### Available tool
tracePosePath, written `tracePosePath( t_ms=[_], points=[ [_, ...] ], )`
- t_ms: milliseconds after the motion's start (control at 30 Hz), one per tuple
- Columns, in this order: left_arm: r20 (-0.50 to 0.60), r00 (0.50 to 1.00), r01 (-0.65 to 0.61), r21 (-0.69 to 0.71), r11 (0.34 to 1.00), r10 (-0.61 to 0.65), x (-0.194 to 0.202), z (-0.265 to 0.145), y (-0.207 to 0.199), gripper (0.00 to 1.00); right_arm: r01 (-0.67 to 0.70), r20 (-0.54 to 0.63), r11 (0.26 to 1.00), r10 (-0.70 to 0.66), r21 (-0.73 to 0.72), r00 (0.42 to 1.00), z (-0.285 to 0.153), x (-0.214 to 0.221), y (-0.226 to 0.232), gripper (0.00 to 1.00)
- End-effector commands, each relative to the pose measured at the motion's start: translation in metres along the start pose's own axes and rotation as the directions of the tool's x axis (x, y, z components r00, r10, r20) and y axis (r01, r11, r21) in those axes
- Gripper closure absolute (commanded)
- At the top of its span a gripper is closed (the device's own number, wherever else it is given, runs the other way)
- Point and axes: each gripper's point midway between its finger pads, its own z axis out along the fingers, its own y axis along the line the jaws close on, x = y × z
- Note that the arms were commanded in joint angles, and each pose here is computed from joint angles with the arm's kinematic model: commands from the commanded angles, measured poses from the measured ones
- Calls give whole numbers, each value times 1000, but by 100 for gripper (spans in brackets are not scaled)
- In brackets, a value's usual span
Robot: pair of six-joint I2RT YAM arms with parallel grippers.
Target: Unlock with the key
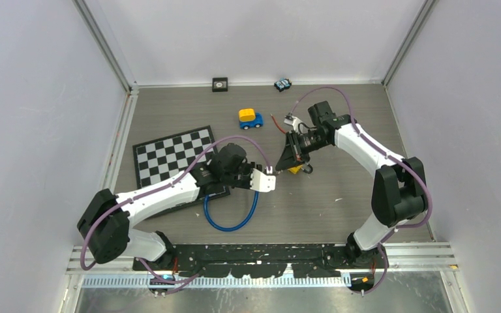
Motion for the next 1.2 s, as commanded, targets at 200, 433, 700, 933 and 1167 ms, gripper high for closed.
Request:
tracePosePath(
  t_ms=[200,433,700,933,1167],
  points=[
    [117,993,32,-43,999,-27,-26,-5,15,100,28,36,999,-26,-38,999,1,-15,7,100],
    [129,991,40,-44,998,-34,-28,-9,16,100,16,22,999,-15,-41,1000,4,-14,4,100],
    [136,990,51,-52,997,-44,-27,-10,19,100,3,10,999,-3,-48,1000,7,-9,1,100],
    [161,984,81,-39,996,-74,-28,-11,18,100,4,-9,998,-4,-64,1000,11,-5,-1,100],
    [235,965,113,18,993,-114,-28,-15,12,100,17,-23,996,-19,-89,1000,11,-3,2,100]
  ],
)
